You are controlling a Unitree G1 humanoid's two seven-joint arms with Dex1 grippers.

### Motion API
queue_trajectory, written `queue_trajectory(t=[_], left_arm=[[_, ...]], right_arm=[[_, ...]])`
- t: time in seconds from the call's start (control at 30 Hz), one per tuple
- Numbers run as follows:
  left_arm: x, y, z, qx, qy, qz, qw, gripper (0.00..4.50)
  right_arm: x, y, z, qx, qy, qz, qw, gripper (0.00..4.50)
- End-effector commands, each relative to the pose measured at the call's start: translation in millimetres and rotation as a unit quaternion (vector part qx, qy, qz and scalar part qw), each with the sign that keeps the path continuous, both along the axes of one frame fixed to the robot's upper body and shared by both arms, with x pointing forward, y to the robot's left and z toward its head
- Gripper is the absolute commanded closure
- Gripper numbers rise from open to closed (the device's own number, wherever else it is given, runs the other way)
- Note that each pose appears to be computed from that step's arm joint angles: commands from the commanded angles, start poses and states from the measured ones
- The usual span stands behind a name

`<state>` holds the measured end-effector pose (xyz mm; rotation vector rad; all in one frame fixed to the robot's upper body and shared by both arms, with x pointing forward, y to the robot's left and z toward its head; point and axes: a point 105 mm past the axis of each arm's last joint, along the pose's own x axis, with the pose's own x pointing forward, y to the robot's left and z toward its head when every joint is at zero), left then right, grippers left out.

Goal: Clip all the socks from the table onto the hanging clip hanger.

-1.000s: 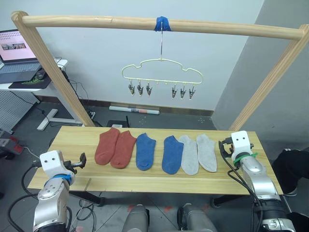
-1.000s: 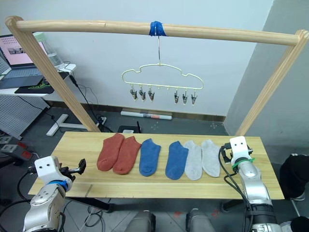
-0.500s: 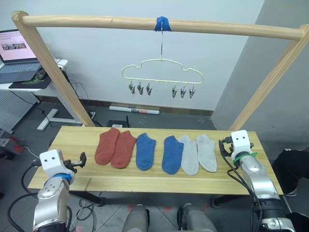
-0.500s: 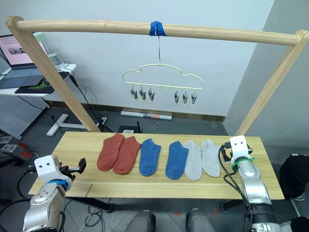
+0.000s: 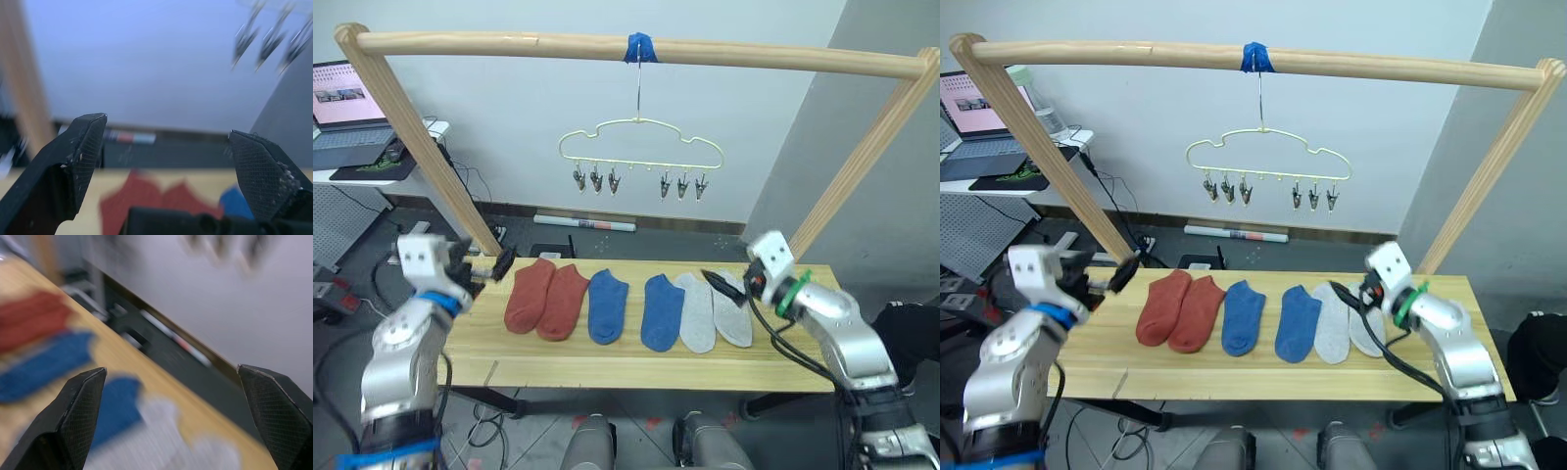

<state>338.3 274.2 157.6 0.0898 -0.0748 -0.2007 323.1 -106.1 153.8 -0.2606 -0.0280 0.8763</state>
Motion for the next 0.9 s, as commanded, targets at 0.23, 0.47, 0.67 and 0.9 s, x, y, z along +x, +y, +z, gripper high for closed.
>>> queue_trajectory(t=[0.23, 0.47, 0.67, 0.9], left_arm=[[46.8, -28.7, 13.4, 0.01, -0.025, -0.033, 0.999, 0.05], [65.9, -34.3, 24.6, 0.012, -0.049, -0.026, 0.998, 0.05], [83.7, -46.7, 29.9, 0.005, -0.056, -0.041, 0.998, 0.05], [95.5, -61.8, 32.4, 0.007, -0.057, -0.062, 0.996, 0.05]], right_arm=[[-4.2, 61.7, 74.8, 0.073, -0.067, 0.077, 0.992, 0.0], [3.8, 67.1, 84.2, 0.087, -0.085, 0.046, 0.991, 0.0], [9.3, 78.4, 89.5, 0.092, -0.09, 0.04, 0.991, 0.0], [10.8, 79.4, 95.8, 0.092, -0.091, 0.028, 0.991, 0.0]])
